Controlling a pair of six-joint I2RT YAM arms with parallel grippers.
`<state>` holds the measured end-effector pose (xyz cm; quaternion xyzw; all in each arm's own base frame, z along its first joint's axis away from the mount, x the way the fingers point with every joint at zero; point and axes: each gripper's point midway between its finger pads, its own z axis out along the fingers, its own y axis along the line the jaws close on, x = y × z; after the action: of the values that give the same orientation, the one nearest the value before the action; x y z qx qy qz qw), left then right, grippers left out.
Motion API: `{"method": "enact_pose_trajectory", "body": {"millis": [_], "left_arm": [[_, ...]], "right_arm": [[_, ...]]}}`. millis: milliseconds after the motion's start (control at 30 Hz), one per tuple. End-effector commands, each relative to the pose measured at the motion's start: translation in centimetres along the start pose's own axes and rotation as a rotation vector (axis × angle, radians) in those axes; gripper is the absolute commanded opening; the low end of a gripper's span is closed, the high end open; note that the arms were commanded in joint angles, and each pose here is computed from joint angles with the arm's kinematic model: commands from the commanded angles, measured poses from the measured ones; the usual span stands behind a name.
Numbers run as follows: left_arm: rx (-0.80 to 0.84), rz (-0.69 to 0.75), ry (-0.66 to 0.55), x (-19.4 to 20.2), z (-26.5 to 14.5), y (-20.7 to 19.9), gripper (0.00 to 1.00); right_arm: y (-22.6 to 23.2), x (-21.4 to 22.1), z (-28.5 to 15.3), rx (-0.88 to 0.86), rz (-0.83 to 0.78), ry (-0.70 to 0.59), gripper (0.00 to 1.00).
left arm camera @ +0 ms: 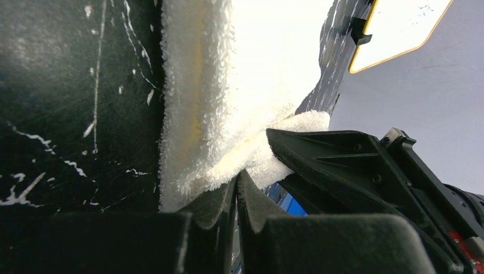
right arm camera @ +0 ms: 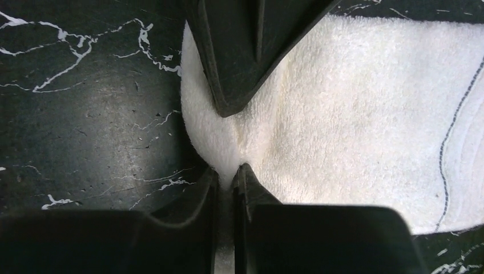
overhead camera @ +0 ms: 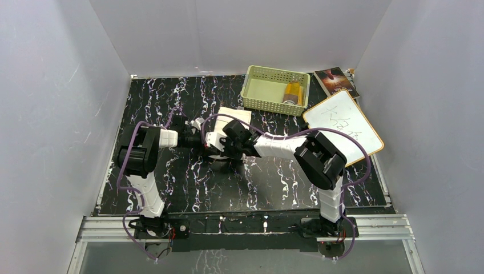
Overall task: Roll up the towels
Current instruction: Roll the towel at the center of the board.
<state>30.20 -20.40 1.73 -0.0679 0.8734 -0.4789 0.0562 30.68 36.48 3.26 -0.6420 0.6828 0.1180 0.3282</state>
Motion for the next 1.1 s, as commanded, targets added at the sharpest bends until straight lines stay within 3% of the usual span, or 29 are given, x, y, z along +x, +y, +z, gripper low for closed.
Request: {"method": "enact_pose_trajectory", "body": {"millis": [0, 133, 367, 733, 1067], "left_arm": [[-0.17, -0.042, -0.031, -0.1, -2.1, 2.8, 0.06], [-0.118, 0.022, -0.192, -4.5, -8.1, -1.2, 0.21], [-0.065, 0.163, -0.299, -5.8, -12.8, -6.4, 0.23], [0.04, 0.265, -0.218, -2.4, -12.7, -8.6, 0.19], [0.055, 0.275, -0.131, 0.4, -9.0, -9.8, 0.17]], "right_arm": [[2.3, -0.4, -0.4, -0.129, 0.126, 0.006, 0.04], [5.4, -3.4, -2.8, -0.288, 0.251, -0.098, 0.0], [9.8, -5.6, -5.7, -0.581, 0.45, -0.135, 0.0], [8.4, -6.6, -7.5, -0.83, 0.832, -0.289, 0.0], [6.4, -5.3, -5.7, -0.843, 1.058, -0.241, 0.0]]}}
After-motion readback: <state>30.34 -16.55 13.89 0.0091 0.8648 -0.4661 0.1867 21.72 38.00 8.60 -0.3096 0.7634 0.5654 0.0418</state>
